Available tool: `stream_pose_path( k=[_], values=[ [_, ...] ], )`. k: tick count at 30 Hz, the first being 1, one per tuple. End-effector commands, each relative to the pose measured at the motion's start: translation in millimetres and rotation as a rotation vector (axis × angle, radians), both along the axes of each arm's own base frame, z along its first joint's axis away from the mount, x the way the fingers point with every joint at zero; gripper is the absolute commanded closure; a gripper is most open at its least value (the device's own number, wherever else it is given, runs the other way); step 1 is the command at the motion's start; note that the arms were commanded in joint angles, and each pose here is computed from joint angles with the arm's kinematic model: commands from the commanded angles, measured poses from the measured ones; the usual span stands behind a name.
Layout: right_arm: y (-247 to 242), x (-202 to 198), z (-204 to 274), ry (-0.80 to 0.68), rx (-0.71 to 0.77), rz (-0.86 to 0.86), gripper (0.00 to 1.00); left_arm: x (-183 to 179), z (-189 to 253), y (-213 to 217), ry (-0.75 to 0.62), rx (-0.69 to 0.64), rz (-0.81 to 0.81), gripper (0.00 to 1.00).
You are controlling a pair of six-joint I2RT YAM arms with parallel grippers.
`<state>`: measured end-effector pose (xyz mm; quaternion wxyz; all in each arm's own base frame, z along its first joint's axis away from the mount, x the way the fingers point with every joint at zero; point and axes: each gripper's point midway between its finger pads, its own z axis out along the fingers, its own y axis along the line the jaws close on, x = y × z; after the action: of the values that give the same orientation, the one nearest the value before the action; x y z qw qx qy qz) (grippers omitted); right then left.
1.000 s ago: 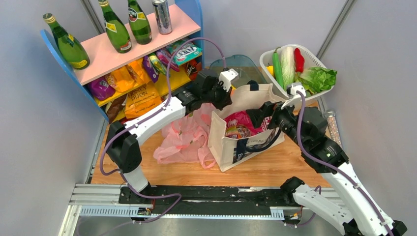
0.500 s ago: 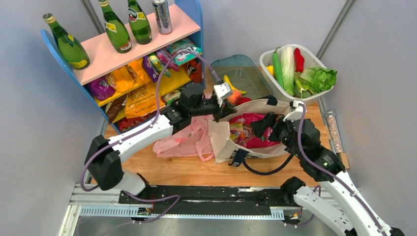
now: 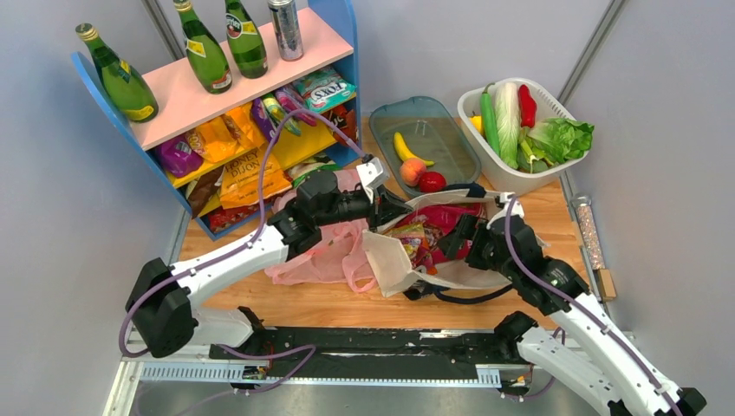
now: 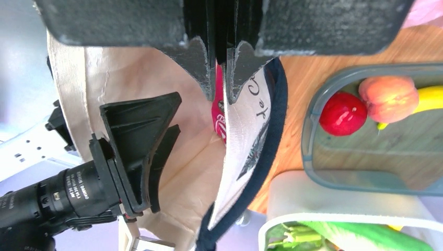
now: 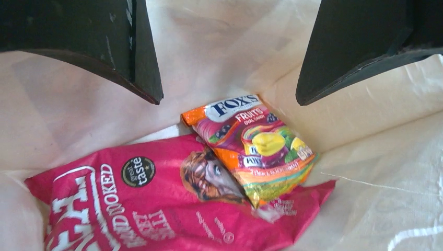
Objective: Untie the knot of the grocery bags and take out the mixed food
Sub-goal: Pick up the potato chip from the takeout bag.
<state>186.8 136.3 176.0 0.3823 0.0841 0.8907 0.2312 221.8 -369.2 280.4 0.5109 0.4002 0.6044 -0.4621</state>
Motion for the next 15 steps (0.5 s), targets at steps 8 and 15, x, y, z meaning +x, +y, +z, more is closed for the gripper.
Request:
stream_pose_path(
  k=[8,15],
  values=[
    [-34.3,20.2,-0.7,-0.159,0.112,-0.305,0.00,-60.2,100.3,0.3,-0.171,-0.230,-0.191,1.00],
    [-27.7,34.8,-24.5,-0.178,0.124,-0.324,0.00,-86.6,87.5,-5.1,-0.107,-0.251,-0.223,1.00]
  ],
)
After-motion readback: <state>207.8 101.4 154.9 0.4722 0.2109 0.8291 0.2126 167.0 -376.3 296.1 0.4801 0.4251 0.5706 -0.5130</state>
